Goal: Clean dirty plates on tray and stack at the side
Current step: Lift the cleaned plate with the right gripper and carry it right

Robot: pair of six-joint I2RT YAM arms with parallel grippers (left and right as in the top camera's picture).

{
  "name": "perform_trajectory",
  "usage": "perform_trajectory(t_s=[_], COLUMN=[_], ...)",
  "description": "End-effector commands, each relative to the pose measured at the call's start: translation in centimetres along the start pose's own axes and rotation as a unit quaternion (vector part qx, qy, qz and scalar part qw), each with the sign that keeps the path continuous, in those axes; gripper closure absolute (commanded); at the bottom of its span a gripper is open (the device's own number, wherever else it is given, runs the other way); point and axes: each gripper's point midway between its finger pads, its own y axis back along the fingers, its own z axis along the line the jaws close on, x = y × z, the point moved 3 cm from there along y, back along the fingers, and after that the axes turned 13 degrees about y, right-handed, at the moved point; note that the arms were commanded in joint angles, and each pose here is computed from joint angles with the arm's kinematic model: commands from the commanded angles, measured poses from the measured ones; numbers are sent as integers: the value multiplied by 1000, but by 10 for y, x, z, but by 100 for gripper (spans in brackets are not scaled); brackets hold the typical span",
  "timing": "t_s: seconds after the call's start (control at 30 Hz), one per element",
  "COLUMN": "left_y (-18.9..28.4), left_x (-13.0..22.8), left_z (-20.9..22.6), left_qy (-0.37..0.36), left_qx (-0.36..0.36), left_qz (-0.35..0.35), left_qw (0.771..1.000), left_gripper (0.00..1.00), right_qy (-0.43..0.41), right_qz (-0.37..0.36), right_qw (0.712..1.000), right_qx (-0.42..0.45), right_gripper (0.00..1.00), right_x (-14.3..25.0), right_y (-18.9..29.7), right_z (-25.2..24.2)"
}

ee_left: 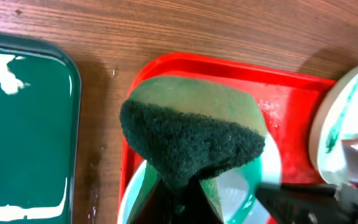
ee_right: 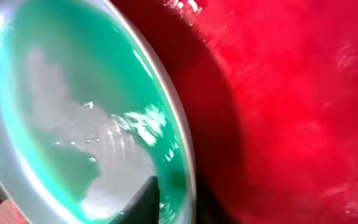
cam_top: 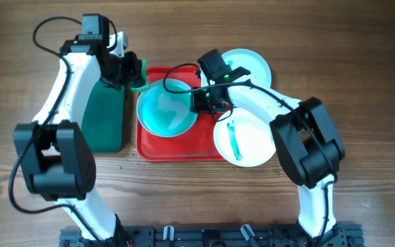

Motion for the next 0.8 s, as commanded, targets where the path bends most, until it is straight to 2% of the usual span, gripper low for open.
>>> perform_trajectory(t_s=[0.0, 0.13, 0.3, 0.37, 0.57, 0.77], left_y=[18, 18, 18, 18, 17, 17], left_x=[-3, -3, -4, -4, 1, 2], left_z=[-7, 1, 5, 5, 8, 8], left_qy=[2, 5, 6, 6, 9, 10], left_qx=[7, -20, -33, -33, -38, -40], left_qz=[-14, -18, -23, -22, -12, -10], left_qw=[1000, 1000, 999, 999, 999, 999], left_gripper=[96, 96, 96, 96, 96, 96], right_qy=[-31, -36, -6, 8, 59, 148], right_qz=[21, 10, -72, -106, -145, -232], right_qw=[999, 998, 977, 956, 895, 790], right_qx=[29, 56, 202, 274, 417, 548], right_gripper=[96, 96, 96, 96, 96, 96], right_x=[11, 2, -10, -11, -5, 2], right_y=[-11, 18, 94, 123, 150, 175], right_z=[-9, -16, -26, -28, -20, 31])
